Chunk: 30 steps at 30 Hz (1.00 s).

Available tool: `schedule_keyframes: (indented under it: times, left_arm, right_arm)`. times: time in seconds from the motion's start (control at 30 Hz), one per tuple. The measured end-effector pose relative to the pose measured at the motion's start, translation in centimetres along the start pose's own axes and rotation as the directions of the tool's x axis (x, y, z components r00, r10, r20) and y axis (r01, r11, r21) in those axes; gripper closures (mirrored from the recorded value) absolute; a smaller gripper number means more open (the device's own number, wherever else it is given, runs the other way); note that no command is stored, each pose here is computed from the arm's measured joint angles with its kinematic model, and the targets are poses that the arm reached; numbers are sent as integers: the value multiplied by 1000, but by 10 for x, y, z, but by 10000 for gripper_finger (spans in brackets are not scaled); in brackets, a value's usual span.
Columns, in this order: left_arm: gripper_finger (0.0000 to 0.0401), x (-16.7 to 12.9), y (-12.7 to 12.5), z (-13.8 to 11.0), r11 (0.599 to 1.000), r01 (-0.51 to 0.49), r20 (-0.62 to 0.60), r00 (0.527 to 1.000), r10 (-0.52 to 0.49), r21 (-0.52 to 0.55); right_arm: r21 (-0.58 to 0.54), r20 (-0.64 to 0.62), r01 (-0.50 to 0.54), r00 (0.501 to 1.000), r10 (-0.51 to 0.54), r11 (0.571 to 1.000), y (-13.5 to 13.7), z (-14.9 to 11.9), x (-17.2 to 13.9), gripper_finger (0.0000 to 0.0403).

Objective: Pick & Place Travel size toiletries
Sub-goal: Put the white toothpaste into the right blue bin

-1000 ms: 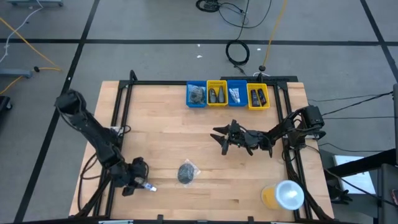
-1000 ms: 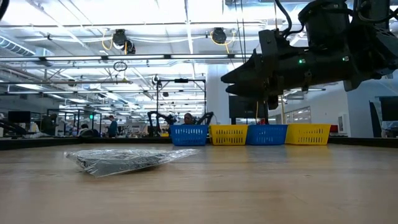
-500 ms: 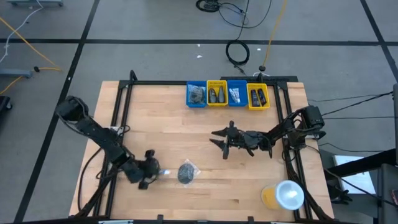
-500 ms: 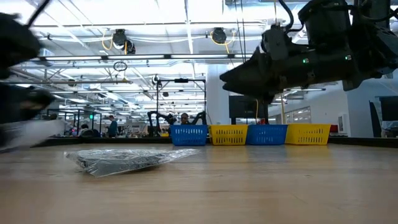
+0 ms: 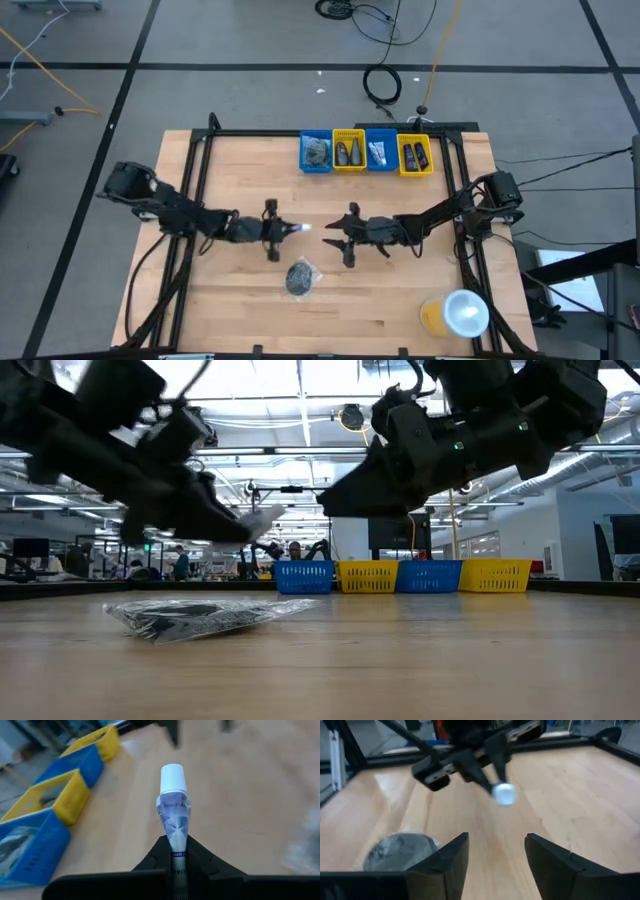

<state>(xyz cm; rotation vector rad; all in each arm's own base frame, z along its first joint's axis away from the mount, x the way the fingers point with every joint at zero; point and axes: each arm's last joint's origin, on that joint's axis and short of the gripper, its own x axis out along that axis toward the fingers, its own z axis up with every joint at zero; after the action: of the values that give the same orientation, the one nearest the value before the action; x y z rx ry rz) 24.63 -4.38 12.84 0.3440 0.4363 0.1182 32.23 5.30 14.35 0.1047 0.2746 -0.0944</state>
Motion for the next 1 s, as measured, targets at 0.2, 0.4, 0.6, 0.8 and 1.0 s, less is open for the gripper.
schedule_keyframes:
  times: [0.2, 0.4, 0.6, 0.8, 1.0]
  left_arm:
    - [375, 31, 9, -12, 999, -39, -80, 996, 38, -23]
    - [368, 54, 1, -18, 1000, -10, -128, 992, 10, -4]
    - [374, 66, -3, -17, 1000, 29, -125, 992, -30, -11]
    - [362, 67, -4, -15, 997, 70, -107, 992, -72, -22]
    - [355, 67, -4, -14, 996, 66, -97, 993, -71, -58]
  right_arm:
    - [31, -30, 74, 997, -73, 997, -7, -4, 2, 174]
    - [55, -30, 83, 996, -82, 995, -16, -16, 19, 161]
    - [19, -72, 105, 992, -104, 994, -19, -30, 37, 174]
    - [8, -96, 80, 992, -79, 997, -17, -35, 45, 208]
    - [-6, -96, 82, 992, -83, 997, -19, -34, 46, 273]
